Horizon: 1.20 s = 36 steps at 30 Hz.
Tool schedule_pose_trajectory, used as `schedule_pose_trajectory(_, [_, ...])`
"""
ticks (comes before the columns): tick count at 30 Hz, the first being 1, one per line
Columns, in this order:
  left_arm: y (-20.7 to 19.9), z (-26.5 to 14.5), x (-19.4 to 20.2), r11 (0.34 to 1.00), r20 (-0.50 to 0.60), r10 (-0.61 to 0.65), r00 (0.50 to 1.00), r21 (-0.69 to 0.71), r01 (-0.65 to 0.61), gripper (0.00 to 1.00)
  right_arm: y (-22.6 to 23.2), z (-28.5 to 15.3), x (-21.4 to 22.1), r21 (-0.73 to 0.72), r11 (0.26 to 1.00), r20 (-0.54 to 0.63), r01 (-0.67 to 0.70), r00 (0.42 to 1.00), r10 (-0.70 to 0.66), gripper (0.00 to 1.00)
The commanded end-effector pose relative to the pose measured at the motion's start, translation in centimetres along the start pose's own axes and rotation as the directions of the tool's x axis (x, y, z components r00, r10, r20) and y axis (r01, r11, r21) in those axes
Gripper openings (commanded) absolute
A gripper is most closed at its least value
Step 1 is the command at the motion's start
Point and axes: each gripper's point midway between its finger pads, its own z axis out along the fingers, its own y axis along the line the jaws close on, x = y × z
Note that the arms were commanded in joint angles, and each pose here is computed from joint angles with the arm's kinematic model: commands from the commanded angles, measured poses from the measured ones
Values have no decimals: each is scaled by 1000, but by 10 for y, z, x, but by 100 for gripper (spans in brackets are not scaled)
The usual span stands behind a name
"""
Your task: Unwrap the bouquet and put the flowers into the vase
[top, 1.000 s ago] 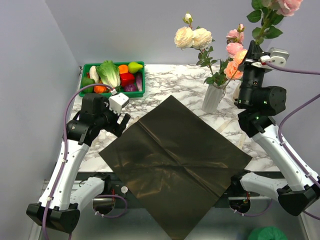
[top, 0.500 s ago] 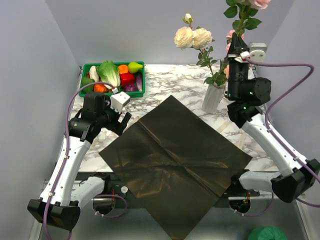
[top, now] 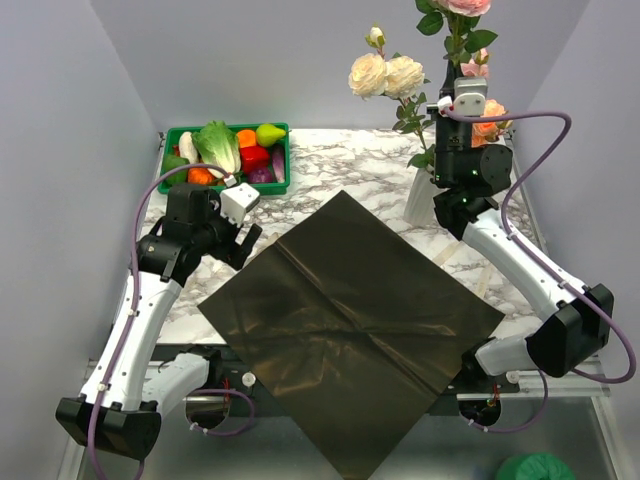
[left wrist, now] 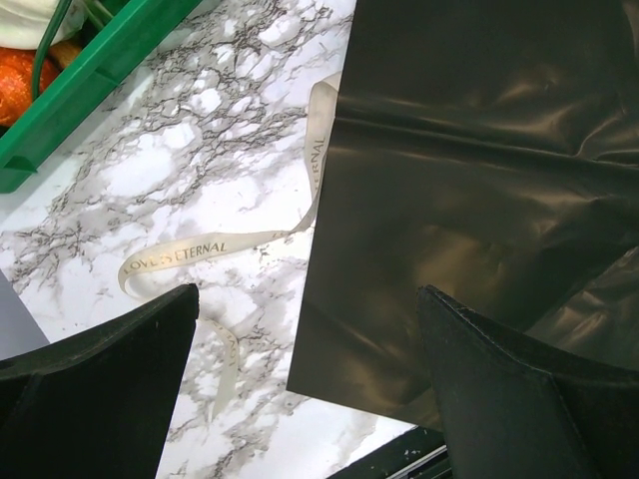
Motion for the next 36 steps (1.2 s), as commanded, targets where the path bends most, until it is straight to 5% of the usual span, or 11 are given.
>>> schedule_pose_trajectory(1, [6, 4, 3, 1000, -10, 8, 1000, -21, -8, 99, -13, 4, -16, 40, 999, 64, 13, 998, -16, 1])
schedule_pose_trajectory(24, [11, 6, 19, 999, -32, 24, 999, -40, -25, 99, 13, -34, 80, 37, 999, -159, -33, 986, 39, 1])
schedule_pose_trajectory(31, [10, 8, 19, 999, -25, 22, 999, -29, -23, 99, 21, -66, 112, 37, 987, -342, -158, 926, 161, 42])
schedule_pose_trajectory(36, [9, 5, 18, 1000, -22, 20, 1000, -23, -20, 99, 21, -99, 144, 91, 978, -444, -190, 871, 211, 43])
